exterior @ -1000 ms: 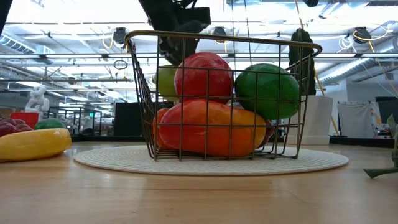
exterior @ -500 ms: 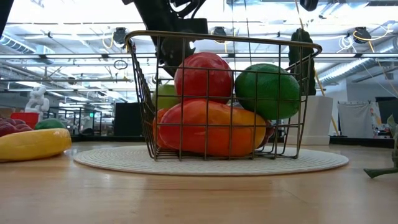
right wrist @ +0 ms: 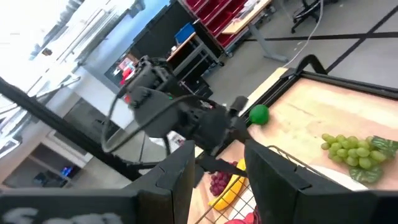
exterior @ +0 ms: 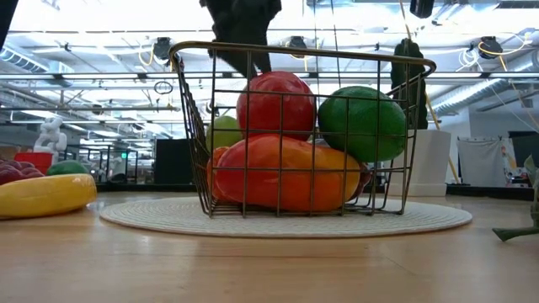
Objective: Build produce basket
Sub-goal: Put the bottom green lime into the black wire basket
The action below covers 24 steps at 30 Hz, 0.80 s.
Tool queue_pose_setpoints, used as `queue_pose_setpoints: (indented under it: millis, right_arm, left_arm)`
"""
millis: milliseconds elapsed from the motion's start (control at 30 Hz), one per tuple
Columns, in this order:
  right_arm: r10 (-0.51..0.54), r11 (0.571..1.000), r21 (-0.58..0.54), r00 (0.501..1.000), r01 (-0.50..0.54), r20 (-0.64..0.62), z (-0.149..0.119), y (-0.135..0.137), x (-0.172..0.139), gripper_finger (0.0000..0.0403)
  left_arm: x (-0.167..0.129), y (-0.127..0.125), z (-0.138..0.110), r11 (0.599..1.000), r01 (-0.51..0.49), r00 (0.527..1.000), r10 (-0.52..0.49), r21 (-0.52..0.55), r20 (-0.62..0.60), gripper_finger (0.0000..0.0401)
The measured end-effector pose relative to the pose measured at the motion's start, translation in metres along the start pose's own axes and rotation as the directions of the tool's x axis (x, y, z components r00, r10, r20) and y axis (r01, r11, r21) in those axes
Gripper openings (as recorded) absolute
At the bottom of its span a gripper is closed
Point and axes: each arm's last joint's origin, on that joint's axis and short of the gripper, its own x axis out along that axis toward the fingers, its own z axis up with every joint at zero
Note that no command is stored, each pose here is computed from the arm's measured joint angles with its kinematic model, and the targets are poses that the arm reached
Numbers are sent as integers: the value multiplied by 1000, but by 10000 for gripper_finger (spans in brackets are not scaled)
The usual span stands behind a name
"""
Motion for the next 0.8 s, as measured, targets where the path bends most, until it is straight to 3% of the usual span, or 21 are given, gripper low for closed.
queue_pose_setpoints:
  millis: [300,533,633,800]
  right_arm:
    - [-58,996,73,998,56,20,-9,6,2,136]
    - [-89,983,145,981,114,-170,-35,11,4,136]
    - [-117,963,195,939,186,-322,-54,12,2,136]
    - [-166,902,254,825,348,-540,-83,14,-6,136]
  left_arm:
    - [-46,13,-2,999,3,998,-6,-47,-64,165]
    - [-69,25,-20,999,-14,996,10,-35,-92,130]
    - [-75,30,-29,999,-12,996,9,-37,-86,123]
    - [-72,34,-44,999,-9,994,3,-47,-110,122]
